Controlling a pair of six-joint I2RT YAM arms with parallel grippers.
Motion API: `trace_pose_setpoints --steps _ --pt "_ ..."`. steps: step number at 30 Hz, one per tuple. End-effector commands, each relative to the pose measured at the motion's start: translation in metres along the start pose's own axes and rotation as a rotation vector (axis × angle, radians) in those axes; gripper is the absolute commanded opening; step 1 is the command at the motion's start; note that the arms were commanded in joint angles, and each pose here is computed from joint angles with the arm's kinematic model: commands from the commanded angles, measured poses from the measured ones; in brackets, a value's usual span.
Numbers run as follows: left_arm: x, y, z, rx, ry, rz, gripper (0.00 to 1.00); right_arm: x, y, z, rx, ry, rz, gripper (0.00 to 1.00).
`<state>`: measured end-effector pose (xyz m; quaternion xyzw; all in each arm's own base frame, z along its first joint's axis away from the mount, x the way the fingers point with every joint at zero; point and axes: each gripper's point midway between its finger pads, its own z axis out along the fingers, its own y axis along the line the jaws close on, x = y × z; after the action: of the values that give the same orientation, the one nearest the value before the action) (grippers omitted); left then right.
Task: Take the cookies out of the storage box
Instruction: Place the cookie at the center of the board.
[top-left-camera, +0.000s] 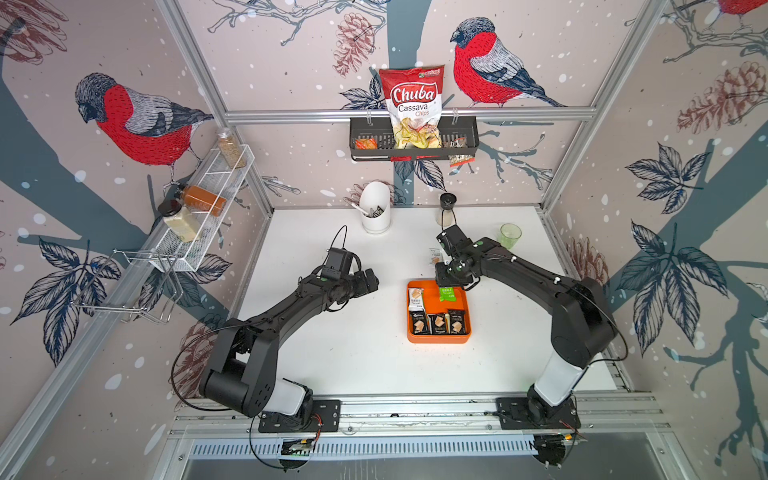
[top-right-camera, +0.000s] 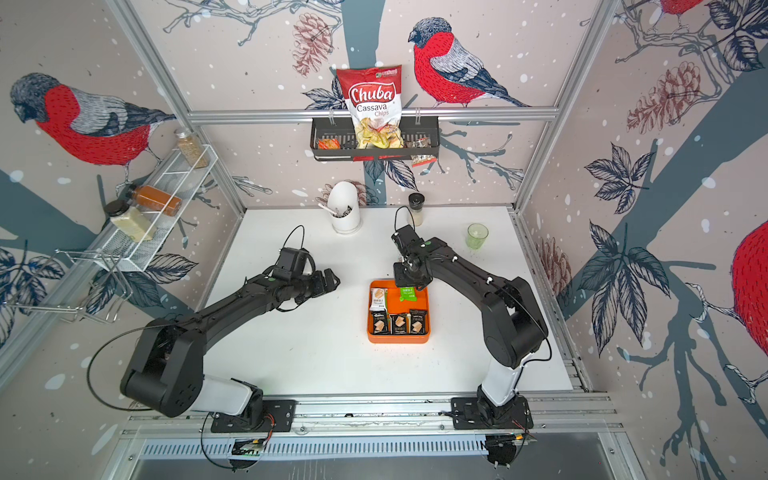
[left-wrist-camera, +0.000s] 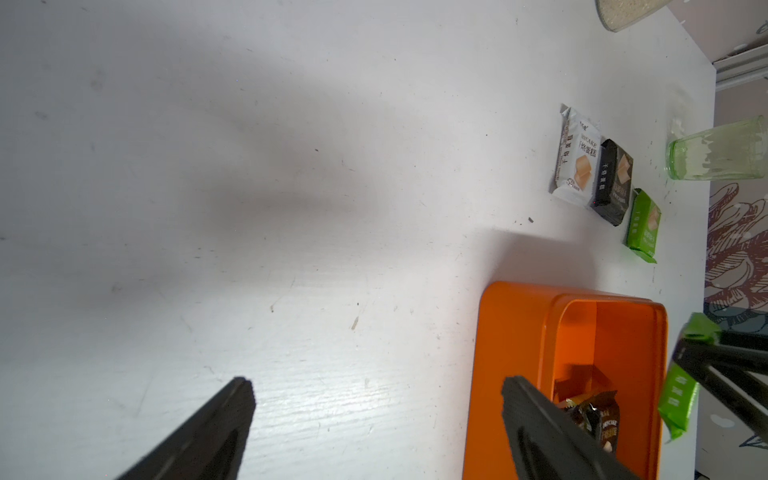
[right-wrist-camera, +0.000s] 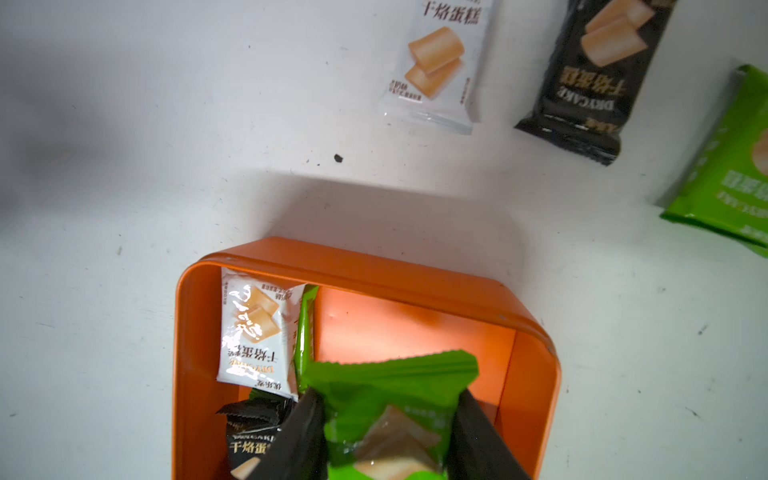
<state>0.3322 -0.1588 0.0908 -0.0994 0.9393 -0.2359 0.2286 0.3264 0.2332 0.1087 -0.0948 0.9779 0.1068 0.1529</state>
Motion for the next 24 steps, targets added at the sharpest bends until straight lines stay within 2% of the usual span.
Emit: trace_pose_setpoints --steps 1,14,24 --pt "-0.003 -0.004 -0.001 0.02 -0.01 0.001 0.97 -0.008 -0.008 -0.012 -0.041 -0.042 0.05 0.45" --pt "-0.002 -0.002 -0.002 0.014 -0.009 -0.004 0.96 0.008 -0.137 -0.002 0.157 -0.039 0.292 0.46" --pt "-0.002 0.0 -0.005 0.006 -0.019 -0.008 0.97 0.023 -0.16 0.036 0.23 0.043 0.305 0.46"
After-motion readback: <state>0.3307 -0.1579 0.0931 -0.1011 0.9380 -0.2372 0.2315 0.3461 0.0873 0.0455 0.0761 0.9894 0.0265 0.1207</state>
